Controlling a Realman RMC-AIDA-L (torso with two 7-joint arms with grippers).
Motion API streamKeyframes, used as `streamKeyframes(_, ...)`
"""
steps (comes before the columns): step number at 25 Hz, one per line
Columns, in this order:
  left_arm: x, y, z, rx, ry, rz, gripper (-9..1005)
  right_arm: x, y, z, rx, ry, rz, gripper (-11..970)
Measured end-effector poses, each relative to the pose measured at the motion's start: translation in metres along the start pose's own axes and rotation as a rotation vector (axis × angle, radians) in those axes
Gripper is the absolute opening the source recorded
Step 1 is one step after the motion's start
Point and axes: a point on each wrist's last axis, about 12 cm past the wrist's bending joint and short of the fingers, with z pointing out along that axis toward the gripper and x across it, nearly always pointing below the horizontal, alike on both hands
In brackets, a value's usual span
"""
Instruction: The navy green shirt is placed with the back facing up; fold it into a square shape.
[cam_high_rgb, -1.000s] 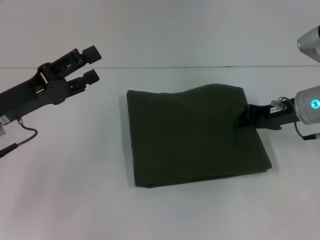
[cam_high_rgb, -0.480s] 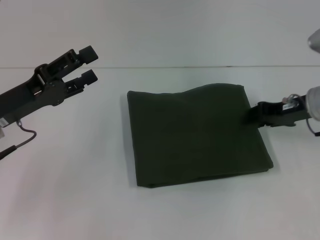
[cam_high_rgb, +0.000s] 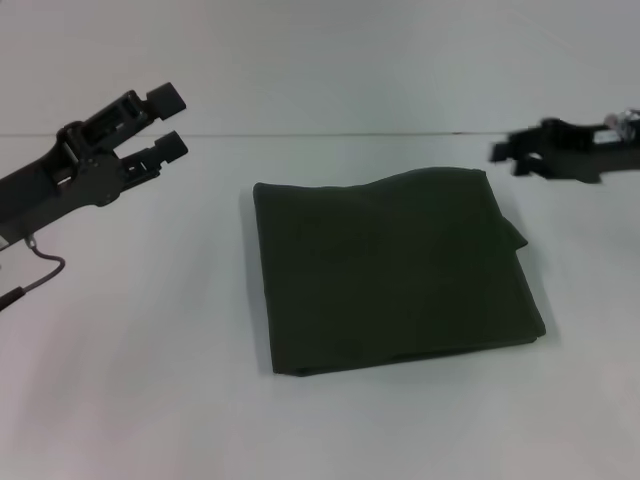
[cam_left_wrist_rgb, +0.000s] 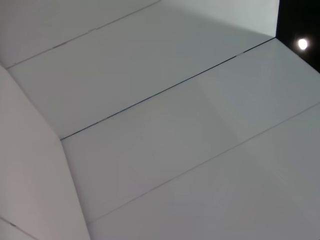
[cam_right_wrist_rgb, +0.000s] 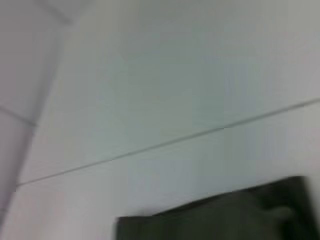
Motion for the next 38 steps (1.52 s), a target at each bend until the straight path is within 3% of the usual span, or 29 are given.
streamKeyframes(3, -0.001, -0.001, 0.001, 0.005, -0.001, 0.002, 944, 0.003, 0.005, 0.01, -0.013, 0.028, -0.002, 442)
streamKeyframes(12, -0.004, -0.001, 0.003, 0.003, -0.01, 0.001, 943, 0.023, 0.003, 0.057, 0.11, -0.005, -0.05, 443)
streamKeyframes(22, -0.004, 0.0, 0.004, 0.001, -0.017, -0.001, 943, 0.015, -0.014, 0.06, 0.254, -0.113, -0.091, 443)
streamKeyframes(25, -0.005, 0.0, 0.002, -0.001, -0.024, 0.001, 942, 0.003, -0.004, 0.046, 0.183, -0.11, -0.097, 442)
streamKeyframes(28, -0.006, 0.0, -0.002, -0.006, -0.013, 0.004, 942, -0.005, 0.005, 0.017, 0.076, -0.113, -0.099, 442)
streamKeyframes(31, -0.002, 0.001, -0.007, -0.043, 0.079, -0.007, 942, 0.0, -0.001, -0.015, -0.055, -0.121, -0.087, 454)
streamKeyframes(32, -0.001, 0.002, -0.01, -0.06, 0.108, -0.014, 942, 0.007, -0.012, -0.034, -0.123, -0.146, -0.076, 467)
streamKeyframes(33, 0.003, 0.004, -0.012, -0.083, 0.161, -0.029, 942, 0.009, -0.015, -0.038, -0.142, -0.153, -0.072, 479)
streamKeyframes(37, 0.018, 0.012, -0.024, -0.168, 0.263, -0.093, 941, 0.039, -0.054, -0.077, -0.247, -0.229, -0.006, 529)
streamKeyframes(38, 0.023, 0.015, -0.027, -0.182, 0.258, -0.113, 941, 0.055, -0.072, -0.091, -0.268, -0.27, 0.029, 541)
